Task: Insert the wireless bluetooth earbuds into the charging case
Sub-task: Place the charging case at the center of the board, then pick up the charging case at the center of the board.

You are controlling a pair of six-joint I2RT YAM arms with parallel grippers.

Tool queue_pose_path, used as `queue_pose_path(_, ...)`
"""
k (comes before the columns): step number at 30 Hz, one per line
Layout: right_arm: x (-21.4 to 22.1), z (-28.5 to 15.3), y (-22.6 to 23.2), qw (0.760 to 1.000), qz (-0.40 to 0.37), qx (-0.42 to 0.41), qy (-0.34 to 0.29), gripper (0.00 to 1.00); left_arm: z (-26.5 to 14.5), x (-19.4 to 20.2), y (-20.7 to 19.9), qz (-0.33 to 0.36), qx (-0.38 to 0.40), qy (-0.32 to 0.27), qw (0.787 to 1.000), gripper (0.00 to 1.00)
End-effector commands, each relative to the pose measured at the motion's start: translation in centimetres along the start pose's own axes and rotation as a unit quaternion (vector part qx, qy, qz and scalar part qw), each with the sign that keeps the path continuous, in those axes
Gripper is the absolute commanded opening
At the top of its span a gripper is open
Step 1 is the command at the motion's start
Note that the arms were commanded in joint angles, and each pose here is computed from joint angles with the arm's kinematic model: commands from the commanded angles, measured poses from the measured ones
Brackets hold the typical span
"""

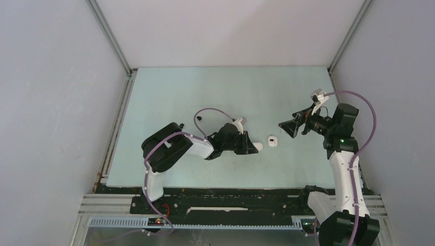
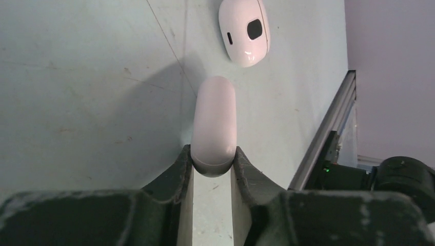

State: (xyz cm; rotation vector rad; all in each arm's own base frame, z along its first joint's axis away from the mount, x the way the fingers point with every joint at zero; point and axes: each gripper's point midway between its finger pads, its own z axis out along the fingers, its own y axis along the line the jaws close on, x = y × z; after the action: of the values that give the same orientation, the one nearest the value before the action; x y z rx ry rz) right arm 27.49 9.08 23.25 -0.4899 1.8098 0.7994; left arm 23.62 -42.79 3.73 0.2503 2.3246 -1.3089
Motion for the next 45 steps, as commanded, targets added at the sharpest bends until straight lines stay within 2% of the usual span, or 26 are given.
queue_pose_path(1,-0.7,-0.6,0.7,1.0,-0.021,-0.007,-0.01,1.0,0.5,-0.4,-0.2,-0.024,-0.032,0.016,0.999,0.27)
queue_pose_path(4,-0.7,-0.6,0.8,1.0,-0.027,-0.009,-0.011,1.0,0.3,-0.1,0.9,-0.019,-0.077,0.039,0.996,0.31)
queue_pose_path(9,-0.7,-0.8,1.5,0.999,-0.036,-0.025,-0.012,1.0,-1.0,-0.1,2.3,0.013,-0.136,0.057,0.989,0.47)
queue_pose_path(12,-0.8,-0.9,2.0,0.998,-0.04,-0.035,-0.013,1.0,-2.9,-0.6,3.6,0.046,-0.193,0.068,0.978,0.56)
queue_pose_path(15,-0.7,-1.0,2.5,0.998,-0.044,-0.049,-0.014,1.0,-5.0,-1.9,3.8,0.096,-0.235,0.076,0.964,0.61)
queue_pose_path(21,-0.3,-1.0,3.4,0.996,-0.047,-0.079,-0.01,1.0,-9.5,-3.9,3.6,0.159,-0.287,0.064,0.943,0.64)
queue_pose_path(22,-0.3,-1.1,3.4,0.996,-0.049,-0.079,-0.01,1.0,-10.5,-4.4,3.3,0.17,-0.294,0.051,0.939,0.7)
queue_pose_path(23,-0.3,-1.1,3.4,0.996,-0.05,-0.079,-0.01,1.0,-11.7,-5.3,2.9,0.183,-0.302,0.026,0.935,0.71)
queue_pose_path(25,-0.3,-1.2,3.6,0.995,-0.057,-0.082,-0.012,1.0,-15.2,-7.5,1.5,0.216,-0.318,-0.064,0.921,0.79)
queue_pose_path(26,-0.4,-1.3,3.9,0.994,-0.06,-0.088,-0.014,1.0,-16.7,-9.4,0.2,0.227,-0.316,-0.127,0.912,0.87)
queue_pose_path(27,-0.5,-1.4,4.3,0.993,-0.064,-0.095,-0.016,1.0,-18.1,-10.0,0.1,0.229,-0.307,-0.176,0.907,0.98)
queue_pose_path(28,-0.6,-1.5,4.7,0.992,-0.066,-0.103,-0.019,1.0,-19.1,-9.3,1.9,0.219,-0.312,-0.208,0.901,0.99)
queue_pose_path(29,-0.6,-1.6,5.1,0.991,-0.065,-0.113,-0.021,1.0,-20.1,-9.7,2.8,0.183,-0.318,-0.254,0.895,1.0)
queue_pose_path(30,-0.7,-1.7,5.6,0.99,-0.059,-0.128,-0.024,1.0,-20.5,-9.6,4.1,0.161,-0.32,-0.264,0.896,1.0)
queue_pose_path(32,-0.6,-1.6,6.2,0.987,-0.047,-0.154,-0.025,1.0,-20.0,-8.9,5.3,0.152,-0.308,-0.231,0.91,0.96)
queue_pose_path(35,0.1,-1.7,6.8,0.98,-0.037,-0.193,-0.02,1.0,-19.3,-8.1,6.2,0.172,-0.321,-0.192,0.911,0.83)
queue_pose_path(38,0.4,-1.7,6.6,0.981,-0.055,-0.185,-0.015,0.95,-18.2,-6.9,7.3,0.197,-0.344,-0.124,0.91,0.7)
queue_pose_path(41,0.7,-1.6,5.8,0.985,-0.077,-0.155,-0.009,0.91,-16.9,-6.0,8.3,0.21,-0.366,-0.074,0.904,0.67)
queue_pose_path(45,0.9,-1.5,5.6,0.986,-0.08,-0.149,-0.006,0.9,-15.6,-5.1,9.6,0.229,-0.408,-0.031,0.883,0.66)
